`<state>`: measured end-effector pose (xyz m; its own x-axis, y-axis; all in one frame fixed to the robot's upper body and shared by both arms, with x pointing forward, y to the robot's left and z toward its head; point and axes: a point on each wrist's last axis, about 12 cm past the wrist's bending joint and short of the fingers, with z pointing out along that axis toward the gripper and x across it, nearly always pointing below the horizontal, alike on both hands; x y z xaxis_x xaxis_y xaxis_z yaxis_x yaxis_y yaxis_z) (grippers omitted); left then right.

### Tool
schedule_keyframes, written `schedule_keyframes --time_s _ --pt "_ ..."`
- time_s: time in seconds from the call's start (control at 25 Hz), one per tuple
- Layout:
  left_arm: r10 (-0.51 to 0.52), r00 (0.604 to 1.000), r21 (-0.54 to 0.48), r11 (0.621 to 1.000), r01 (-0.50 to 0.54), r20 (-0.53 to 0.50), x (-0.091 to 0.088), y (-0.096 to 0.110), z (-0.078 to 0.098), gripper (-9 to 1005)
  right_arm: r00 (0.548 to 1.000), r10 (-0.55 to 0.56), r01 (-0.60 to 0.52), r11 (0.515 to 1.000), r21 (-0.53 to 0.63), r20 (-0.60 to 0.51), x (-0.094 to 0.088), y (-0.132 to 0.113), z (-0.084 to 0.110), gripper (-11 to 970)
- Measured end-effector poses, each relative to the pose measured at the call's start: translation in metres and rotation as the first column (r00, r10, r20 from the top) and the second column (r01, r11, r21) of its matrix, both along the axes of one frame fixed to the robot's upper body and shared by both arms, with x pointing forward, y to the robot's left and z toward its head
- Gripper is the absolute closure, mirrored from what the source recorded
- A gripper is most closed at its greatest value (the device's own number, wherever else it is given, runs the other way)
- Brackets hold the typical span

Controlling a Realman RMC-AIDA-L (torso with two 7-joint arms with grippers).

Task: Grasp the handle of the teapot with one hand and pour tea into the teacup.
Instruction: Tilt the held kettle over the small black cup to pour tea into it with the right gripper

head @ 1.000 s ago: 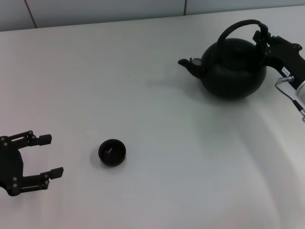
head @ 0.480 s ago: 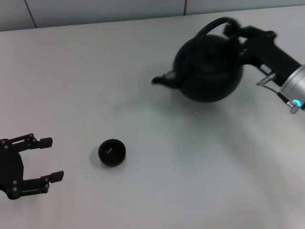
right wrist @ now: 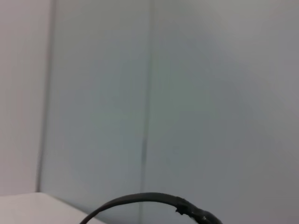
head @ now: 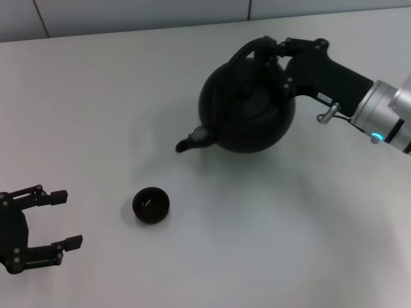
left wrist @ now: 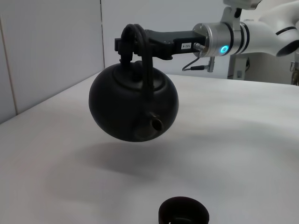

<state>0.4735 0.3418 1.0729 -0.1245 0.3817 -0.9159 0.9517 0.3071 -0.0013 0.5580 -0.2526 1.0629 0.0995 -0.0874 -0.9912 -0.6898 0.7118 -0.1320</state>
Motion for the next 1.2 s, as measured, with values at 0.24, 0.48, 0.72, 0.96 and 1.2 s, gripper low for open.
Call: schedule_keyframes --time_s 0.24,0.48,0.72,0.96,1.2 --pt "0.003 1.000 0.001 1.000 -0.003 -0.003 -0.003 0.002 -0.001 205 0.995 0.094 -0.093 0.994 -0.049 0.030 0.001 0.015 0.006 837" --pt "0.005 1.000 0.004 1.000 -0.005 -0.006 -0.004 0.003 -0.002 205 0.986 0.154 -0.149 0.985 -0.082 0.058 0.004 0.026 0.012 836" --pt "0.004 1.000 0.018 1.000 -0.003 -0.020 -0.005 0.004 -0.004 205 0.983 0.165 -0.157 0.983 -0.092 0.076 0.005 0.028 0.015 836" --pt "0.003 1.000 0.019 1.000 -0.003 -0.020 -0.005 0.003 -0.004 205 0.977 0.180 -0.165 0.978 -0.131 0.113 0.006 0.031 0.017 837" --pt "0.001 1.000 0.017 1.000 -0.001 -0.017 -0.005 0.002 -0.004 205 0.973 0.189 -0.169 0.974 -0.150 0.134 0.008 0.034 0.019 838"
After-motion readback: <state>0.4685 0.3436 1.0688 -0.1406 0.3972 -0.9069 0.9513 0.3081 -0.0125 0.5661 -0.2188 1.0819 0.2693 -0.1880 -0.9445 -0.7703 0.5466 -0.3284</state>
